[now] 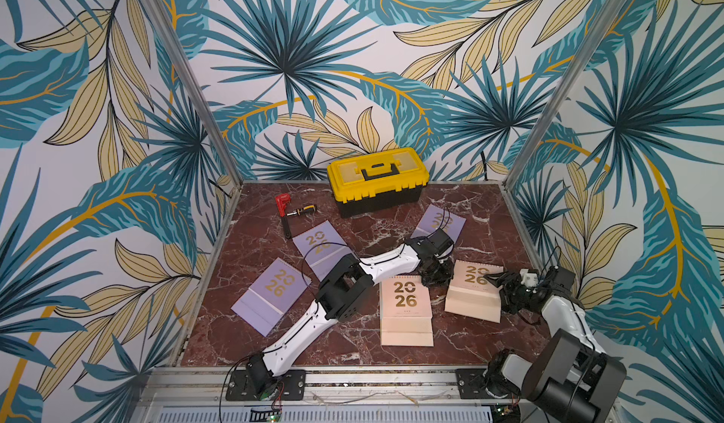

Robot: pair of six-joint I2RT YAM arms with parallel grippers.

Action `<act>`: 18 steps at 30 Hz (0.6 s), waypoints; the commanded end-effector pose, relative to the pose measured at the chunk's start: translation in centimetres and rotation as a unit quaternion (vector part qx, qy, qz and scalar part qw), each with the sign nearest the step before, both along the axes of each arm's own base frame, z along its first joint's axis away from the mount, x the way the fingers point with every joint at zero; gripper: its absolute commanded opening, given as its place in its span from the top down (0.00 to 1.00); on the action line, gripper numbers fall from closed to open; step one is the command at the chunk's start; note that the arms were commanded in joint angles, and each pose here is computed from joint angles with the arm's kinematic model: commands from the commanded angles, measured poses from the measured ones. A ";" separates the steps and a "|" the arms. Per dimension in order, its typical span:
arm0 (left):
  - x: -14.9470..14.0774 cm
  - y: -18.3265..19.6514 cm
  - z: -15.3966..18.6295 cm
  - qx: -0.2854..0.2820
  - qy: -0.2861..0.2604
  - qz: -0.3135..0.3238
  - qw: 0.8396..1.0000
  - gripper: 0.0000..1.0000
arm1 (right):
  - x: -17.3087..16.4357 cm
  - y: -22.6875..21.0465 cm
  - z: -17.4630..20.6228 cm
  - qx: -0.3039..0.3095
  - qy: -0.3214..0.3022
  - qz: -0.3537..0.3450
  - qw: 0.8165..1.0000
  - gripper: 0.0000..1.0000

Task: Stack the calendars
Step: Pick up the calendar at the center of the board.

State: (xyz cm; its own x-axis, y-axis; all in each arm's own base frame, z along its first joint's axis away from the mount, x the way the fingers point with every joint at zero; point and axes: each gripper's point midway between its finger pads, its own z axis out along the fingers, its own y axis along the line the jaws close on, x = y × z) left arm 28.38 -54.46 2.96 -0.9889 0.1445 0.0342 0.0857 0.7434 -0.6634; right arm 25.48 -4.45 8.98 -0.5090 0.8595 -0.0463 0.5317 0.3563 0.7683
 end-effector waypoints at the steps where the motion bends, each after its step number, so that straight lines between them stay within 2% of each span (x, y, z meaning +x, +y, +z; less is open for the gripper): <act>1: -0.1 -0.4 0.1 -0.008 -0.002 -0.009 1.000 1.00 | -0.2 1.2 1.2 0.022 -0.021 0.012 0.999 0.47; 9: 0.2 -0.6 1.4 -0.020 -0.007 -0.009 1.000 1.00 | -0.4 1.8 0.9 0.041 -0.026 0.014 0.999 0.72; 18: 1.5 0.1 4.1 -0.036 -0.023 -0.002 0.999 1.00 | -0.7 2.1 2.0 0.029 -0.039 0.017 0.999 0.93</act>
